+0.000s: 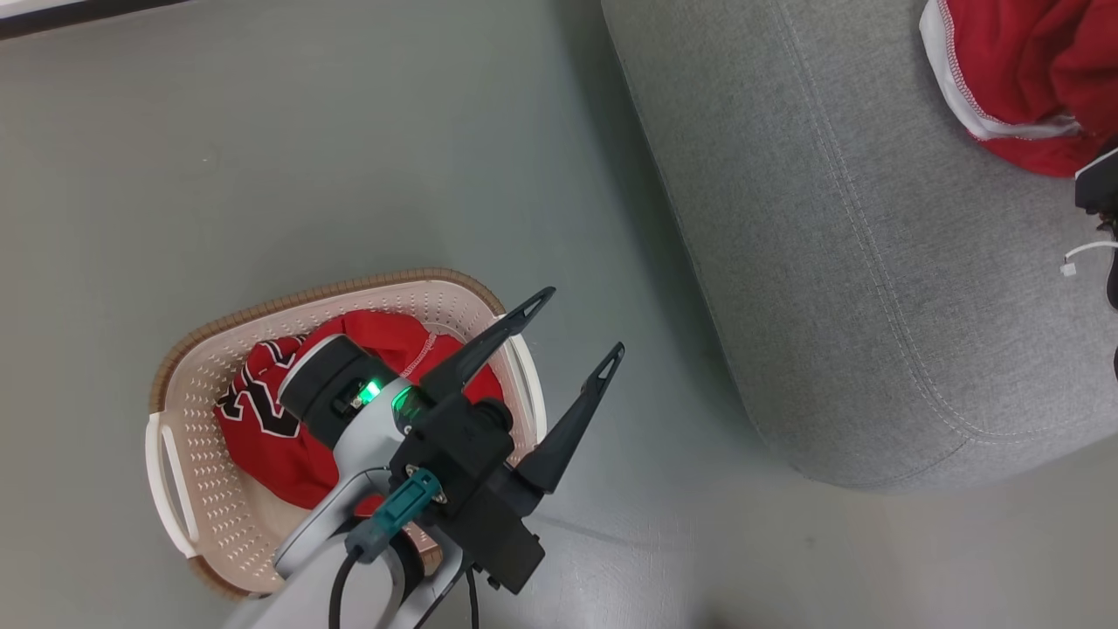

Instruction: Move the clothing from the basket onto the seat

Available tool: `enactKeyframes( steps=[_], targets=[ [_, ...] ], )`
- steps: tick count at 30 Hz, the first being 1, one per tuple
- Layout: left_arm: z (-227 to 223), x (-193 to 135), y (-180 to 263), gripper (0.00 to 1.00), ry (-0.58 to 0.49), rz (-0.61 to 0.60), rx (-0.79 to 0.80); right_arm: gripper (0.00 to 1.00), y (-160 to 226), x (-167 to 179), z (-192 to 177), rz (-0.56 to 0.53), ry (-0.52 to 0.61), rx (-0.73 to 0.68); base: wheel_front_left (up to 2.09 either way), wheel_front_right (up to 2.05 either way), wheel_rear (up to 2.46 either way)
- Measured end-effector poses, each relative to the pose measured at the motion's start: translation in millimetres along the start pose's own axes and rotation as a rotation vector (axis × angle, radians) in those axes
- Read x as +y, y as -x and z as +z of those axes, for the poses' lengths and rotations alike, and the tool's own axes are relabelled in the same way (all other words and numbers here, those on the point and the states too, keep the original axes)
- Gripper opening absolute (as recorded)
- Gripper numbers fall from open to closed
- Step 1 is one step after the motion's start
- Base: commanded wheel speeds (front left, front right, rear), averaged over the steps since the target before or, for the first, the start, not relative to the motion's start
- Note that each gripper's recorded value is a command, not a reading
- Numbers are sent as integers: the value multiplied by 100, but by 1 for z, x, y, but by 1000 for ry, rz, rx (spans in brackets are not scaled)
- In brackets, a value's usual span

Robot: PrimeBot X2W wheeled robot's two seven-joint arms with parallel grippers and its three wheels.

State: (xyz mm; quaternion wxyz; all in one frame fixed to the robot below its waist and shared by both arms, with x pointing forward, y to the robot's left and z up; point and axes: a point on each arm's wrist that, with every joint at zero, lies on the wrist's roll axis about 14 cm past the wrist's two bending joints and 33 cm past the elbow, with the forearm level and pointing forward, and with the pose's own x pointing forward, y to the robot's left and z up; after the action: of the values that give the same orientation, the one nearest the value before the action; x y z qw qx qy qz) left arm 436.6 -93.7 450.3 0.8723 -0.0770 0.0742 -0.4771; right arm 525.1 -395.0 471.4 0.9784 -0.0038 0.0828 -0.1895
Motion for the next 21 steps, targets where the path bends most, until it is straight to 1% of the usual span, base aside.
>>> enactKeyframes(
  steps=[1, 2, 3, 4, 8, 15, 21],
  targets=[
    [0, 1, 0, 100, -1, 0, 1, 0, 0, -1, -3, -4, 0, 7, 0, 0, 0],
    [0, 1, -1, 100, -4, 1, 0, 20, 1, -2, -4, -5, -1, 13, 0, 0, 0],
    [0, 2, -2, 100, -7, 2, 1, 77, 2, -2, -6, -5, -2, 18, 0, 0, 0],
    [1, 2, -2, 100, -8, 2, 1, 100, 3, -3, -6, -9, -3, 22, 0, 0, 0],
    [2, 0, -1, 100, -9, -5, 1, 100, 6, -5, -6, -7, -8, 26, 0, 0, 0],
    [11, -6, -1, 100, -15, -4, -16, 100, 14, 7, -4, 30, -17, 28, 0, 0, 0],
    [21, -9, 2, 100, -24, 7, -39, 100, 31, 27, -17, 89, -24, 50, 0, 0, 0]
  ],
)
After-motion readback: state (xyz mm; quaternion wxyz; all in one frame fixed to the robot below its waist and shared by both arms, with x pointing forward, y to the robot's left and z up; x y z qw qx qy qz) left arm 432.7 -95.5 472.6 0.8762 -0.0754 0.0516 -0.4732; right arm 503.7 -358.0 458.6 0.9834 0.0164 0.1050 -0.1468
